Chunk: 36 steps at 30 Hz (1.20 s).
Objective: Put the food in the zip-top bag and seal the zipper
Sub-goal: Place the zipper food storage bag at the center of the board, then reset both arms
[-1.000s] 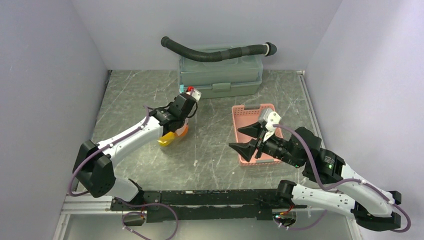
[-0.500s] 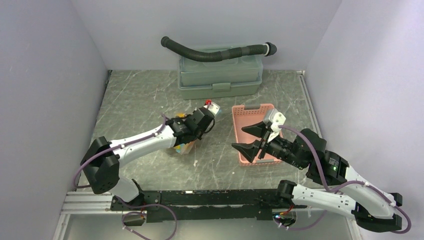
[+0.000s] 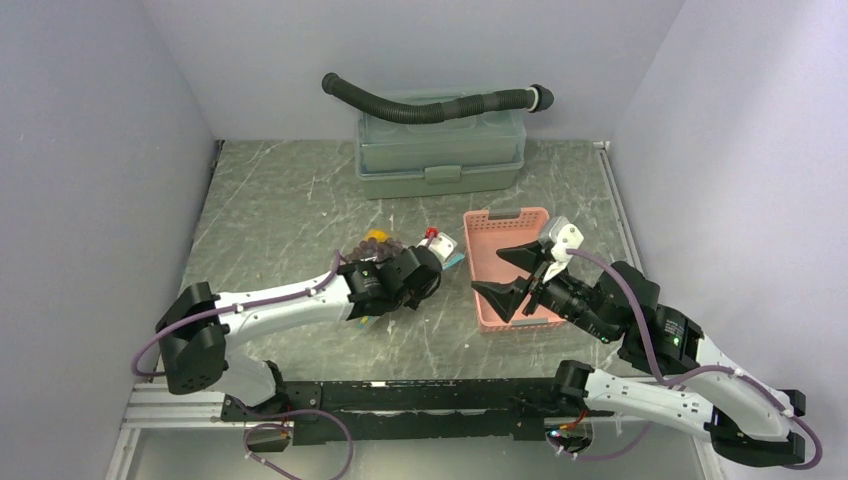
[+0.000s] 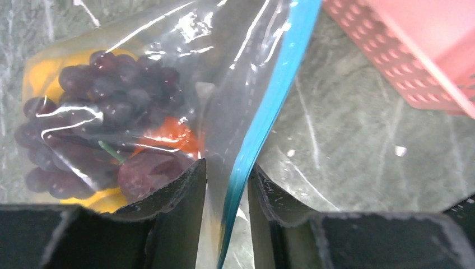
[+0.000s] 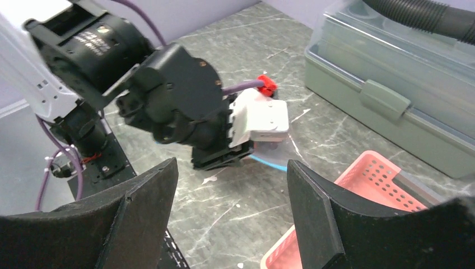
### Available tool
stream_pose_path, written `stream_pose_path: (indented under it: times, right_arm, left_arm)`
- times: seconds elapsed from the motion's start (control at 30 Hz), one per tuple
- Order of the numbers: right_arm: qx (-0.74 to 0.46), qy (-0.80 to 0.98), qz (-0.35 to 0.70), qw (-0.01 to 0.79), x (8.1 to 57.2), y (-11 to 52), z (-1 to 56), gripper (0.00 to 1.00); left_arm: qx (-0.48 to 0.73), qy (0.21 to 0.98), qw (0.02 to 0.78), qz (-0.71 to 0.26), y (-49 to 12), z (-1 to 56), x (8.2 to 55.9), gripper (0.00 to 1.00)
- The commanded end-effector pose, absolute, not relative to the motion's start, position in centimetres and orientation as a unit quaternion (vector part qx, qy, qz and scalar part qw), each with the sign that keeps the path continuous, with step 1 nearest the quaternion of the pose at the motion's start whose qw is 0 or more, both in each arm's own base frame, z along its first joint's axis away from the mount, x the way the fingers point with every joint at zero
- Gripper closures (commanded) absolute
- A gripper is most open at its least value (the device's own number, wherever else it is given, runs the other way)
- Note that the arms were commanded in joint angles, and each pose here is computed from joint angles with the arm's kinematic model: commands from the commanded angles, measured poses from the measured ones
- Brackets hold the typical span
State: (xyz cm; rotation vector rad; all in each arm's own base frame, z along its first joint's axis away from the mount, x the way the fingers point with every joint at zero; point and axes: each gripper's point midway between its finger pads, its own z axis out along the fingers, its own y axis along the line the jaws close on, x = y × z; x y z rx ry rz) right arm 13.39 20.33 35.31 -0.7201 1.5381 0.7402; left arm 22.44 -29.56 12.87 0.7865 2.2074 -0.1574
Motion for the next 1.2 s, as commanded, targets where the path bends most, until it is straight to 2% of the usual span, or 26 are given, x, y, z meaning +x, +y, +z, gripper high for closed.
stream_pose_path:
  times: [0.0, 0.23, 0.4, 0.67, 0.8, 0.83, 0.87, 0.97, 1.17]
  right_arm:
    - [-0.278, 0.671, 0.307, 0.615, 14.1, 19.3, 35.5, 0.25]
    - [-0.265, 0.678, 0.308, 0.613, 14.4, 19.4, 35.2, 0.24]
    - [-0.246, 0.685, 0.306, 0.613, 14.9, 19.4, 34.9, 0.24]
    - [-0.201, 0.714, 0.285, 0.607, 16.2, 19.2, 33.3, 0.19]
    - [-0.199, 0.735, 0.265, 0.591, 16.7, 19.4, 32.0, 0.17]
    - [-0.198, 0.74, 0.26, 0.588, 16.8, 19.5, 31.7, 0.16]
    - [-0.196, 0.743, 0.256, 0.586, 17.0, 19.6, 31.3, 0.15]
    - [-0.191, 0.749, 0.245, 0.585, 17.5, 19.9, 30.3, 0.11]
    - [-0.186, 0.76, 0.233, 0.577, 19.1, 20.4, 29.3, 0.08]
  left_arm:
    - [0.297, 0.856, 0.409, -0.109, -31.1, 15.5, 20.5, 0.61]
    - [0.311, 0.837, 0.426, -0.146, -31.9, 18.3, 18.0, 0.52]
    - [0.298, 0.827, 0.448, -0.165, -31.1, 21.3, 17.4, 0.49]
    - [0.258, 0.827, 0.483, -0.13, -26.9, 24.1, 18.1, 0.34]
    - [0.248, 0.829, 0.489, -0.111, -24.9, 25.1, 18.0, 0.14]
    - [0.245, 0.829, 0.491, -0.109, -24.4, 25.3, 18.0, 0.03]
    - [0.243, 0.828, 0.493, -0.11, -24.0, 25.6, 17.9, 0.01]
    - [0.233, 0.83, 0.496, -0.107, -22.8, 26.2, 17.9, 0.0]
    - [0.179, 0.844, 0.5, -0.078, -18.5, 27.0, 19.7, 0.0]
